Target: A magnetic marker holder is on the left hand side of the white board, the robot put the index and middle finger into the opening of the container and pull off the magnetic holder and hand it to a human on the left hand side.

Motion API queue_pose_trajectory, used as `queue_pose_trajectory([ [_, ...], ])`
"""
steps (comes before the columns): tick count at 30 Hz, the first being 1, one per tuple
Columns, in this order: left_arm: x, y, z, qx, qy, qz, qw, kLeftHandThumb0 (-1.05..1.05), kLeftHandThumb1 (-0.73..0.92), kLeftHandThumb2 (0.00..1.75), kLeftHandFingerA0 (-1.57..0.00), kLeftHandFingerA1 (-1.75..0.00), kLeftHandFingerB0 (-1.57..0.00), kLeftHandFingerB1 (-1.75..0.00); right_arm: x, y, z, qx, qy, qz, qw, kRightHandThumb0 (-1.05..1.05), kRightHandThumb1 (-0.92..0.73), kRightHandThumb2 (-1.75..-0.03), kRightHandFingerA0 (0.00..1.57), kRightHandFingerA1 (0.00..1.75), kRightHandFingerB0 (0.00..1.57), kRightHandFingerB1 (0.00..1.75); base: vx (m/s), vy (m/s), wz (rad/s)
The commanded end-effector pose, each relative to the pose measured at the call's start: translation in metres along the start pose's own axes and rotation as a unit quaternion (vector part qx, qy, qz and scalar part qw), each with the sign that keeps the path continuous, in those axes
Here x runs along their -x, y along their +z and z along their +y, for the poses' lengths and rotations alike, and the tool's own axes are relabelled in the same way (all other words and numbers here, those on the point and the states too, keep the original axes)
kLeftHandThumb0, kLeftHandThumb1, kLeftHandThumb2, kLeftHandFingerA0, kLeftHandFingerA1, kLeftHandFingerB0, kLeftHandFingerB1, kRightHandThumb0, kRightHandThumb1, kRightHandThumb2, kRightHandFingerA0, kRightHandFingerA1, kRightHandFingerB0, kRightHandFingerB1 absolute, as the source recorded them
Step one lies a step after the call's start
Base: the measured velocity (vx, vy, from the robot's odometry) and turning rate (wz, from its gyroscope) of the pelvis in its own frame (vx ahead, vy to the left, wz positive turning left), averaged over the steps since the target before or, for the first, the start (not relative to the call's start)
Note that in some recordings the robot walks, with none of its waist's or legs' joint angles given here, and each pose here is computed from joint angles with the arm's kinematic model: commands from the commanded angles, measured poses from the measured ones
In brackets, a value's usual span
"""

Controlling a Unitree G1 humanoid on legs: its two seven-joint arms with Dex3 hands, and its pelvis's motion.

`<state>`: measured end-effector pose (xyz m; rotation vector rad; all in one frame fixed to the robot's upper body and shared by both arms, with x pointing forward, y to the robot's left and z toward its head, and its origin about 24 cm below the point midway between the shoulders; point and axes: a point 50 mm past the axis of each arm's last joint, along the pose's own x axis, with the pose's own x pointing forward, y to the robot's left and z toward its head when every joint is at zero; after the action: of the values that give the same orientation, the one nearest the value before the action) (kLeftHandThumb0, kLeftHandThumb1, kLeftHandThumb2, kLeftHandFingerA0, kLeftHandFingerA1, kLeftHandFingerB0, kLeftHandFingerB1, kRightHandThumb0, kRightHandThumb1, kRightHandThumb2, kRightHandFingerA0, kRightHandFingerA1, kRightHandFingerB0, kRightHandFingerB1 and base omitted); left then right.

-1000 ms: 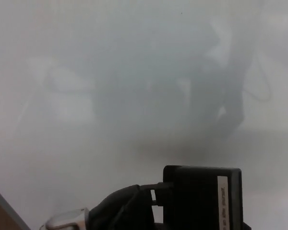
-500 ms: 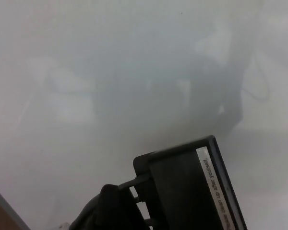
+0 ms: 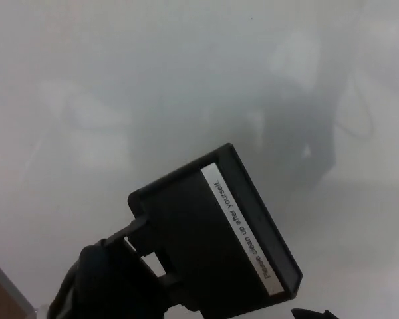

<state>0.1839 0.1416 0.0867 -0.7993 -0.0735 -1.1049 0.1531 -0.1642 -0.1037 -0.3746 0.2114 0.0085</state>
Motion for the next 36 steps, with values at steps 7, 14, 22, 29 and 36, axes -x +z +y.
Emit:
queue_pose_trajectory([
  [7,0.051,0.077,-0.025,-0.006,-0.115,-0.287,0.951,-0.7,0.69,1.06,-0.25,-0.51,-0.34,-0.51,0.016,-0.015,-0.007,0.02,0.011,0.034,0.999,-0.47,-0.65,-0.59,0.87,0.62,0.53,0.48,0.0,0.0,0.0],
  [14,0.065,0.065,-0.017,0.023,-0.048,-0.29,0.955,-0.66,0.75,0.69,-0.47,-0.39,-0.37,-0.37,0.016,-0.015,-0.006,0.021,0.014,0.033,0.999,-0.48,-0.65,-0.6,0.87,0.63,0.54,0.48,0.0,0.0,0.0],
  [22,0.063,0.06,-0.014,0.049,-0.043,-0.279,0.958,-0.62,0.56,0.91,-0.45,-0.52,-0.35,-0.5,0.017,-0.016,-0.005,0.022,0.015,0.034,0.999,-0.47,-0.65,-0.59,0.87,0.63,0.54,0.49,0.0,0.0,0.0],
  [29,0.062,0.057,-0.011,0.064,-0.052,-0.271,0.959,-0.6,0.69,0.61,-0.52,-0.35,-0.39,-0.37,0.014,-0.013,-0.006,0.028,0.016,0.027,0.999,-0.46,-0.65,-0.59,0.87,0.64,0.55,0.5,0.0,0.0,0.0],
  [36,0.062,0.057,-0.01,0.074,-0.054,-0.271,0.958,-0.57,0.69,0.61,-0.51,-0.35,-0.35,-0.37,0.014,-0.013,-0.006,0.026,0.016,0.026,0.999,-0.45,-0.52,-0.92,0.86,0.77,0.49,0.63,0.0,0.0,0.0],
])
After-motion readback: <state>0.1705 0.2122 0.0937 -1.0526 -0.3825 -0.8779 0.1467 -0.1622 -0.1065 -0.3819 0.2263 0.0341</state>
